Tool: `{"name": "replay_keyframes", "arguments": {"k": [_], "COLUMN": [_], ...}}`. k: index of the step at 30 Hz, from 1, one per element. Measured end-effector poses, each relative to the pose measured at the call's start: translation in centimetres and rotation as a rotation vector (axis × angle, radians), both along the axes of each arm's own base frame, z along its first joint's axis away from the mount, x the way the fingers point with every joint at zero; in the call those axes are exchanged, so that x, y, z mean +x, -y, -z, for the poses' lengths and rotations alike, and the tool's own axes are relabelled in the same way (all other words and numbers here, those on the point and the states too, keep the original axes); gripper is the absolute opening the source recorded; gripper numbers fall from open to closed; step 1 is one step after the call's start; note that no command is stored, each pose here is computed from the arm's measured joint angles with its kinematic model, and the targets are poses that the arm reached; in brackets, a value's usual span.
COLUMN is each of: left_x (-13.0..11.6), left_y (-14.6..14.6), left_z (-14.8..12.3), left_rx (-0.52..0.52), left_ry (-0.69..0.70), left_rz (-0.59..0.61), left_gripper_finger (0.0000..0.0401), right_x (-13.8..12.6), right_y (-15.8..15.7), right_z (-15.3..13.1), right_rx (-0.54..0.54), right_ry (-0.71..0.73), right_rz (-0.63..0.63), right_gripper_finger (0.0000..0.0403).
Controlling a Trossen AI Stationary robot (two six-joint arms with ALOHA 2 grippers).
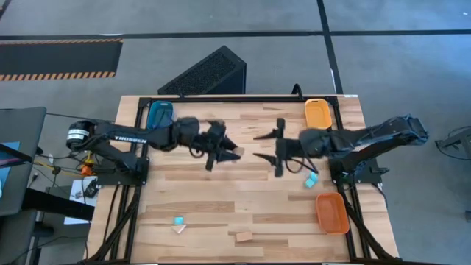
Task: Sort & place blocks by color
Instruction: Put the top left brown block into the yellow bin
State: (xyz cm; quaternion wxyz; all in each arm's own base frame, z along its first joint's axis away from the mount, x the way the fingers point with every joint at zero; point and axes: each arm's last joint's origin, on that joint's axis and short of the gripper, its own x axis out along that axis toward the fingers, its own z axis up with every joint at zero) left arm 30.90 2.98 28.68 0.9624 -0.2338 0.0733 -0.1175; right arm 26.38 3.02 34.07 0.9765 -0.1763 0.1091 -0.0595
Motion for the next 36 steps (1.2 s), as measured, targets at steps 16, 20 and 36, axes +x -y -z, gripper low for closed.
{"name": "replay_keyframes", "arguments": {"k": [16, 20, 36], "left_x": [-3.1, -3.5, -3.6], "left_y": [-9.9, -10.6, -11.1], "left_z": [-1.8, -1.8, -1.8], "left_rx": [-0.017, -0.028, -0.069], "left_ry": [0.056, 0.054, 0.037], "left_rz": [0.089, 0.101, 0.018], "left_gripper_finger": [0.0116, 0.0116, 0.0118], "right_x": [7.2, 9.0, 9.2], "right_y": [8.4, 8.9, 11.0], "right_z": [-1.3, -1.2, -2.1], "right_rx": [-0.166, -0.207, -0.283], "right_ry": [-0.045, -0.072, -0.153], "right_rz": [0.031, -0.009, -0.09], "right_gripper_finger": [0.0249, 0.0249, 0.0064]}}
